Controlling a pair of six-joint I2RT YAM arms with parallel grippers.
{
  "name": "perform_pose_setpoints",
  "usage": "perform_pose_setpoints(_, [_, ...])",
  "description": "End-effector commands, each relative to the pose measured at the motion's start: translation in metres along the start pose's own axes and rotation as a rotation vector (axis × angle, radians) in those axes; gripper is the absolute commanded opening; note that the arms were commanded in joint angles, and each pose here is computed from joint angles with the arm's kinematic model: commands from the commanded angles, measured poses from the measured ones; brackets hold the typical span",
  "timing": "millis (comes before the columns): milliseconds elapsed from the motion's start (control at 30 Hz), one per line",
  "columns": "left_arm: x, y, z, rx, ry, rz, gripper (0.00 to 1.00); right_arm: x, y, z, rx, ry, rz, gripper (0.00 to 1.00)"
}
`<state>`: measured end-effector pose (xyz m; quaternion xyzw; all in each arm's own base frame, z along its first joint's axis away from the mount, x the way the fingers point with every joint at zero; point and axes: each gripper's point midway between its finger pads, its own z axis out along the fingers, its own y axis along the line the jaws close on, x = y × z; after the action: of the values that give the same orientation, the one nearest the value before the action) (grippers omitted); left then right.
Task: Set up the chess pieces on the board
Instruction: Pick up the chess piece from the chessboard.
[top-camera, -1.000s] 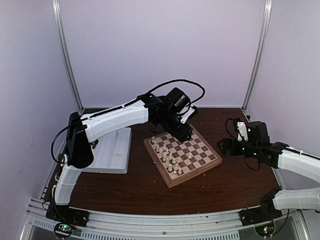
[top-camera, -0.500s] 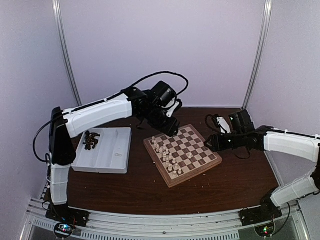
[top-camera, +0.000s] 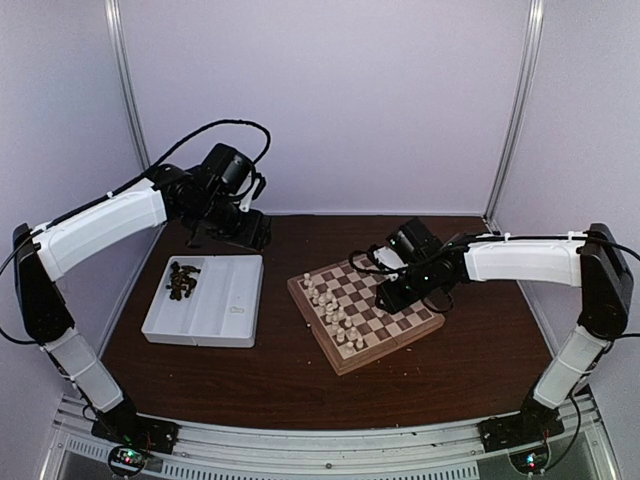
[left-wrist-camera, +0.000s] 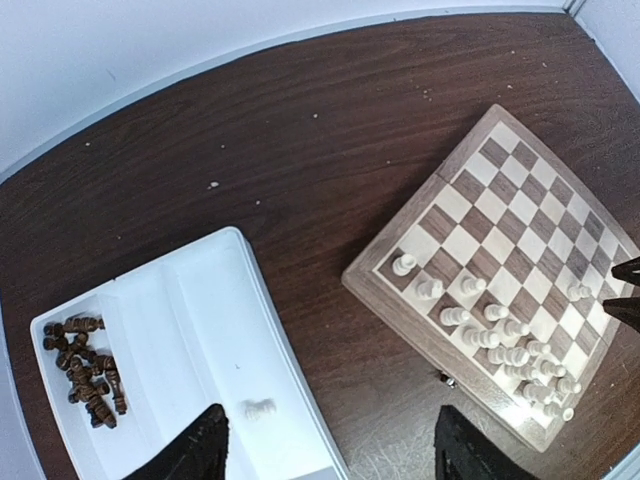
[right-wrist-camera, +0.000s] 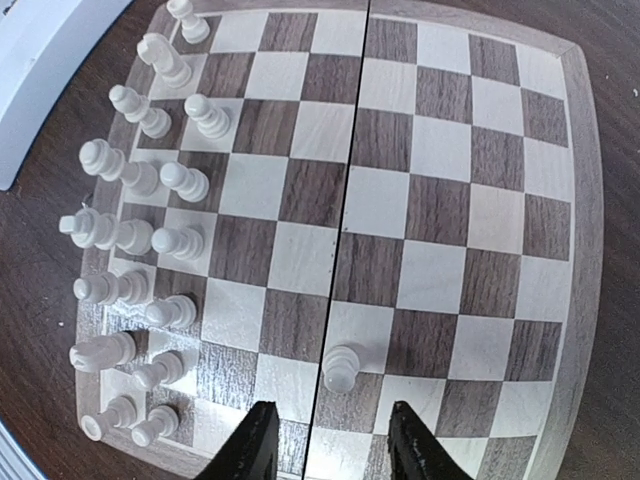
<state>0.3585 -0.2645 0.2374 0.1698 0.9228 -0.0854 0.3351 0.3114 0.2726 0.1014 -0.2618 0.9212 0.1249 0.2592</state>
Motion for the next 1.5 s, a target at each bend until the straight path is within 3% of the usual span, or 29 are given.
perform_pose_setpoints(0, [-0.002,0.023,-0.008,-0.050,-0.049,-0.059,0.71,0.006,-0.007,0.008,0.087,0.066,-0.025,0.38])
perform_pose_setpoints(467, [0.007,0.038,-0.004,-0.109,-0.034,-0.079,0.73,0.007,-0.005,0.026,0.114,0.117,-0.038,0.32])
perform_pose_setpoints(1100, [0.010,0.038,0.003,-0.121,-0.006,-0.064,0.73,0.007,0.000,0.036,0.093,0.145,-0.045,0.14])
perform_pose_setpoints(1467, [0.014,0.035,0.018,-0.053,0.034,-0.112,0.72,-0.030,0.015,0.029,0.034,0.078,-0.091,0.09])
